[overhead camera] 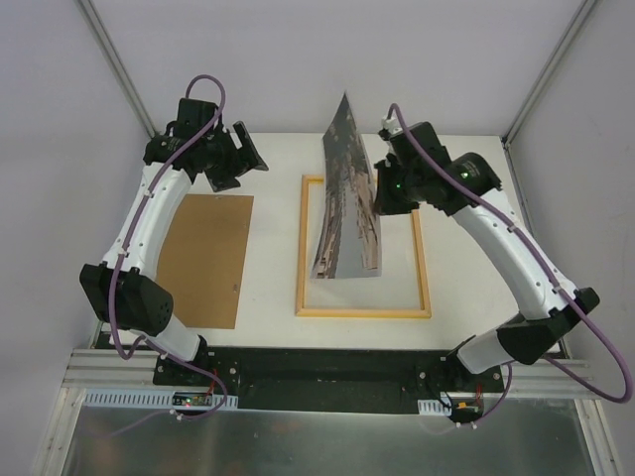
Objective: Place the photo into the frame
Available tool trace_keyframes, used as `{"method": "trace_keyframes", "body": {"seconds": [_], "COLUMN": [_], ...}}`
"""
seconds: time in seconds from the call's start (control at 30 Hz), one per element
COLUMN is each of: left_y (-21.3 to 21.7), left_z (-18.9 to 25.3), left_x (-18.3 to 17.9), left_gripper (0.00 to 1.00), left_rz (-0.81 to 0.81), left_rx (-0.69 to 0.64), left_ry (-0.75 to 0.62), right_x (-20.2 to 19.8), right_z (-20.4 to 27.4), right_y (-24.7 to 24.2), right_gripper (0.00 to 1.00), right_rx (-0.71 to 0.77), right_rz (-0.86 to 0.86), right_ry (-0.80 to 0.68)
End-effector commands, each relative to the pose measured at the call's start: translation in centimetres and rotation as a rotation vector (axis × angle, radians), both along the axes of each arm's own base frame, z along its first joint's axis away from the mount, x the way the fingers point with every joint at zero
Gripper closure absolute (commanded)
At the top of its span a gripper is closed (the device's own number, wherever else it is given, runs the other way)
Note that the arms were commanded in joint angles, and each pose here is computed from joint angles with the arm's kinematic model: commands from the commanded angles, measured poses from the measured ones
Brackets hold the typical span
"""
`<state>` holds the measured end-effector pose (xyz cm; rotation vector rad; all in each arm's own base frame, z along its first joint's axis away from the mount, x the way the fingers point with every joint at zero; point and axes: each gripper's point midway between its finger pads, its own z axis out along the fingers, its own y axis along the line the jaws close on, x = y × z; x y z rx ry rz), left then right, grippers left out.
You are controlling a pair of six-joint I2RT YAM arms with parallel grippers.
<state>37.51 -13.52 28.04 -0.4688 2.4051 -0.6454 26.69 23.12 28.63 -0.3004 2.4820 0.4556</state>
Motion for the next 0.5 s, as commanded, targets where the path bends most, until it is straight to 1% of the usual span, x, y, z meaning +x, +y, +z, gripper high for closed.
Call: {"method": "trace_keyframes", "body": {"seconds": [0.0,0.13,0.23,0.3,0.47], "left_y": [-1.5,-2.0,-2.2,-2.3,-2.4], "left_z": [-0.9,-2.1,-2.9,-3.7,-5.5], "left_x": [-0.5,-0.5,-0.5,-0.5,-0.3], "left_gripper": [0.21,0.21,0.22,0.21,0.21], "left_rz": [-0.043,-0.062,-0.071,-0.076,-0.077], "left_rx": [-0.075,-0.090,-0.094,-0.092,-0.095], "left_ry": [0.016,0.040,0.061,0.077,0.121], "right_x": [-3.2,-3.8,-3.6,-3.4,-2.2], "right_z": [2.0,3.2,4.2,4.2,2.2], "right_y": [-6.5,-8.2,-8.4,-8.1,-5.5], "right_gripper": [1.00,0.99,0.99,0.99,0.99], "right_rx": [-0.145,-0.201,-0.219,-0.224,-0.247], "right_rz": [-0.024,-0.028,-0.024,-0.015,0.025], "right_ry": [0.023,0.031,0.031,0.051,0.124]}}
